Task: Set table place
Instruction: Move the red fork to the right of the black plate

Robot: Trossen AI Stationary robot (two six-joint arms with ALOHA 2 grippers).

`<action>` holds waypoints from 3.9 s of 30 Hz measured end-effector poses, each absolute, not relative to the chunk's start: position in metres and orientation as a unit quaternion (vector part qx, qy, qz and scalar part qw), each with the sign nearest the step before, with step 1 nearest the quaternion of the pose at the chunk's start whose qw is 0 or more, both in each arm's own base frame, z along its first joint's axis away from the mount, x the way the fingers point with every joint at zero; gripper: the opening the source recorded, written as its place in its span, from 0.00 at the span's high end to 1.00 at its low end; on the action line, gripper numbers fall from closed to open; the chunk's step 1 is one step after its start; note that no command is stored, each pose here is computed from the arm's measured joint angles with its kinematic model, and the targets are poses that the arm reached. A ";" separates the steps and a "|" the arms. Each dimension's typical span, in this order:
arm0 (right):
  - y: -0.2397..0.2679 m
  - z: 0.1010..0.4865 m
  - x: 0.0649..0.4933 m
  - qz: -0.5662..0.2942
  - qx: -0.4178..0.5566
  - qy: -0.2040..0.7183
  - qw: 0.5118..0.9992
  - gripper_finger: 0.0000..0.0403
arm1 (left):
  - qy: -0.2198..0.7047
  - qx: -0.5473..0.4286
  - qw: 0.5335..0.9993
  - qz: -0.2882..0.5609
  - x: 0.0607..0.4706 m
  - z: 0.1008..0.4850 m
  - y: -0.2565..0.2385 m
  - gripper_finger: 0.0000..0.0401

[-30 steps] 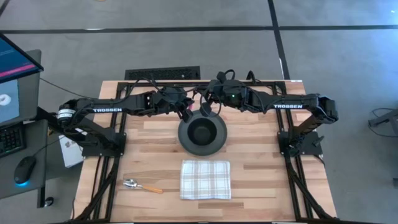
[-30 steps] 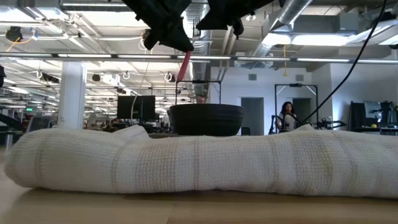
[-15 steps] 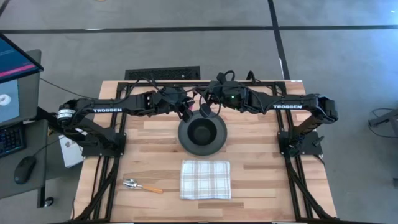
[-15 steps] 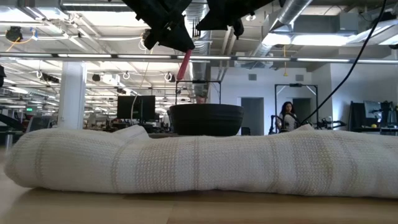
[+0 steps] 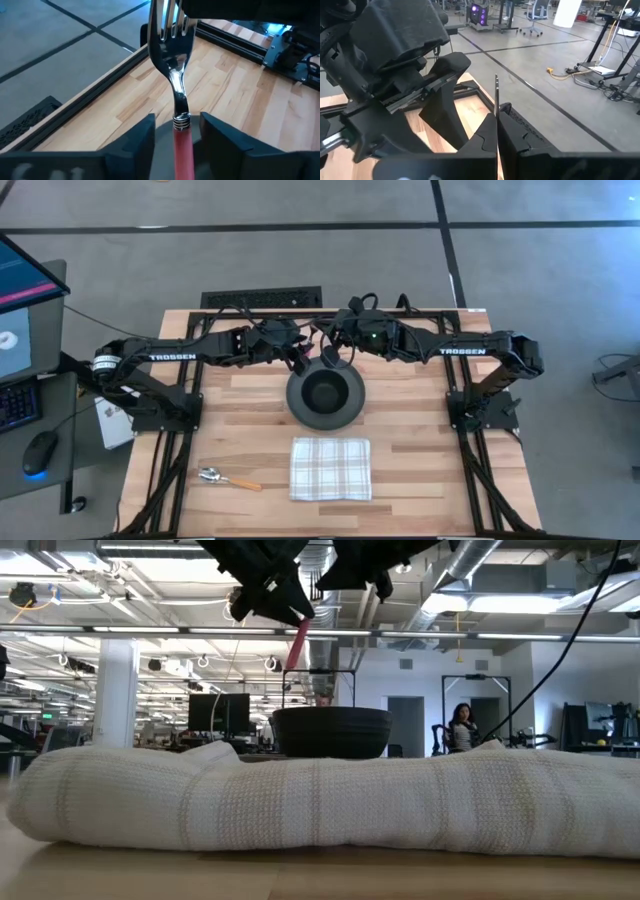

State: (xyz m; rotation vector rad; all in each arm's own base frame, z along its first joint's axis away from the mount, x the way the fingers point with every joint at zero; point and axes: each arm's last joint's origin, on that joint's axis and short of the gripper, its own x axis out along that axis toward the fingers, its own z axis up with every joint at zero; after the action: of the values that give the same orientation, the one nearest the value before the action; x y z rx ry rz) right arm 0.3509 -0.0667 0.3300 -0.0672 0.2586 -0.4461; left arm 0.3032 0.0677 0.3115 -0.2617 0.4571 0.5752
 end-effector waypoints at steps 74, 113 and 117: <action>-0.128 0.123 0.201 -0.146 0.343 0.407 0.834 0.96 | 0.240 -0.133 0.933 0.231 0.217 0.360 0.040 0.41; -0.108 0.113 0.212 -0.291 0.396 0.418 0.764 0.94 | 0.257 -0.134 0.928 0.234 0.215 0.357 0.040 0.41; -0.107 0.112 0.211 -0.294 0.401 0.420 0.759 0.94 | 0.256 -0.134 0.928 0.234 0.215 0.357 0.040 0.41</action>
State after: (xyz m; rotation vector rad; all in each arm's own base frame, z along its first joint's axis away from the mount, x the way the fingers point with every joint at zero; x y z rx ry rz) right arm 0.2115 -0.1073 0.1122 0.8738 0.9154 -0.6399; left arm 0.2152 0.0398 0.3568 -0.2754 0.5256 0.4795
